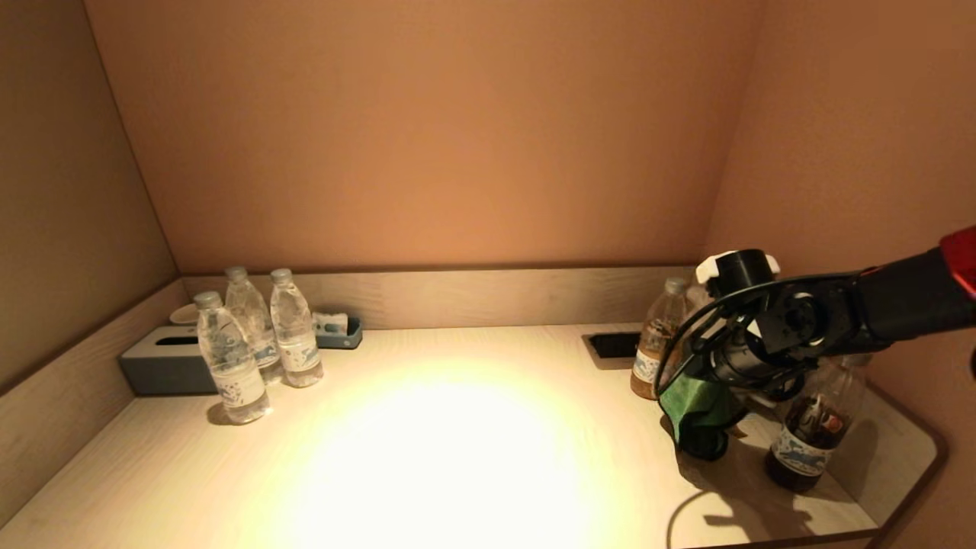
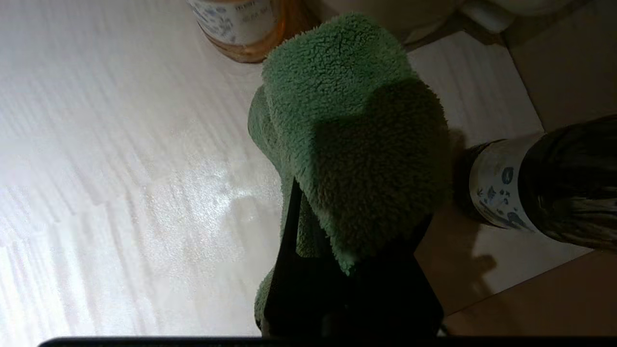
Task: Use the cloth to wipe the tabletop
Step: Place the tablecloth
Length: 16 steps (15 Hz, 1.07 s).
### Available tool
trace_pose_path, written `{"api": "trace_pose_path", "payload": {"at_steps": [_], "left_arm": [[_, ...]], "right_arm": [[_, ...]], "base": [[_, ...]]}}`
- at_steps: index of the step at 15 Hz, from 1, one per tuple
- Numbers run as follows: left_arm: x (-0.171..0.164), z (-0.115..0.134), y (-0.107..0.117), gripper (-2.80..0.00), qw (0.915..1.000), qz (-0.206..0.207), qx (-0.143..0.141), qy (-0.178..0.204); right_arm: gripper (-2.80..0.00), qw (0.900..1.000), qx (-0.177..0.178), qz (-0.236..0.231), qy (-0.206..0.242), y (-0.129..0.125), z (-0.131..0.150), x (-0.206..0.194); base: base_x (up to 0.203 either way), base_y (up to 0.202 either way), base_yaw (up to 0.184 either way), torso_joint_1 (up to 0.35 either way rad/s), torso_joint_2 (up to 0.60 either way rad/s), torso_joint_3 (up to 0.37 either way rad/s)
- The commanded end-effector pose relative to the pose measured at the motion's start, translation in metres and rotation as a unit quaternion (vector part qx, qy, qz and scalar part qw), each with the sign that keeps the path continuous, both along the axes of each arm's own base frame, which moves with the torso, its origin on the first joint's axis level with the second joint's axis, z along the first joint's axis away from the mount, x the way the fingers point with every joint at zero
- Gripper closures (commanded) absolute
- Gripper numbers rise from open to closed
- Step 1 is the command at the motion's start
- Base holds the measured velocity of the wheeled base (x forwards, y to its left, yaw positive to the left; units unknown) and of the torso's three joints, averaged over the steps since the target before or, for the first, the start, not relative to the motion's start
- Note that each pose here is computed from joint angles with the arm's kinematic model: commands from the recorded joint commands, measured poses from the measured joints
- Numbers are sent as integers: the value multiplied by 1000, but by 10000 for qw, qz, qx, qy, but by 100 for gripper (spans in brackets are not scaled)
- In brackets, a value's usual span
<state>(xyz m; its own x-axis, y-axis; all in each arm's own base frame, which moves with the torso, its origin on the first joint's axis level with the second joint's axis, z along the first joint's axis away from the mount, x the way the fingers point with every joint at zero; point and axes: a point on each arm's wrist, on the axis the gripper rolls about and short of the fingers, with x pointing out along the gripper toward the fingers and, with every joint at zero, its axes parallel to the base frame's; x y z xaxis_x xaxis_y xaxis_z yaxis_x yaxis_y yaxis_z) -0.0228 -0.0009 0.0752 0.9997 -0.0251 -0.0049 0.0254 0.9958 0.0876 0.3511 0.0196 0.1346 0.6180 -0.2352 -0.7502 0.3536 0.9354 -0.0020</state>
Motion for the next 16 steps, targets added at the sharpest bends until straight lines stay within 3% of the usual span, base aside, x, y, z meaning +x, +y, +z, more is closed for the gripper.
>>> {"api": "trace_pose_path", "payload": {"at_steps": [1, 16], "left_arm": [[0, 0, 0, 0, 10000, 3, 5, -2], [0, 0, 0, 0, 10000, 3, 5, -2]], "right_arm": [[0, 10000, 2, -11, -31, 0, -12, 4], [0, 9999, -15, -162, 5, -11, -24, 13]], "base": [[0, 0, 0, 0, 0, 0], [0, 0, 0, 0, 0, 0]]}}
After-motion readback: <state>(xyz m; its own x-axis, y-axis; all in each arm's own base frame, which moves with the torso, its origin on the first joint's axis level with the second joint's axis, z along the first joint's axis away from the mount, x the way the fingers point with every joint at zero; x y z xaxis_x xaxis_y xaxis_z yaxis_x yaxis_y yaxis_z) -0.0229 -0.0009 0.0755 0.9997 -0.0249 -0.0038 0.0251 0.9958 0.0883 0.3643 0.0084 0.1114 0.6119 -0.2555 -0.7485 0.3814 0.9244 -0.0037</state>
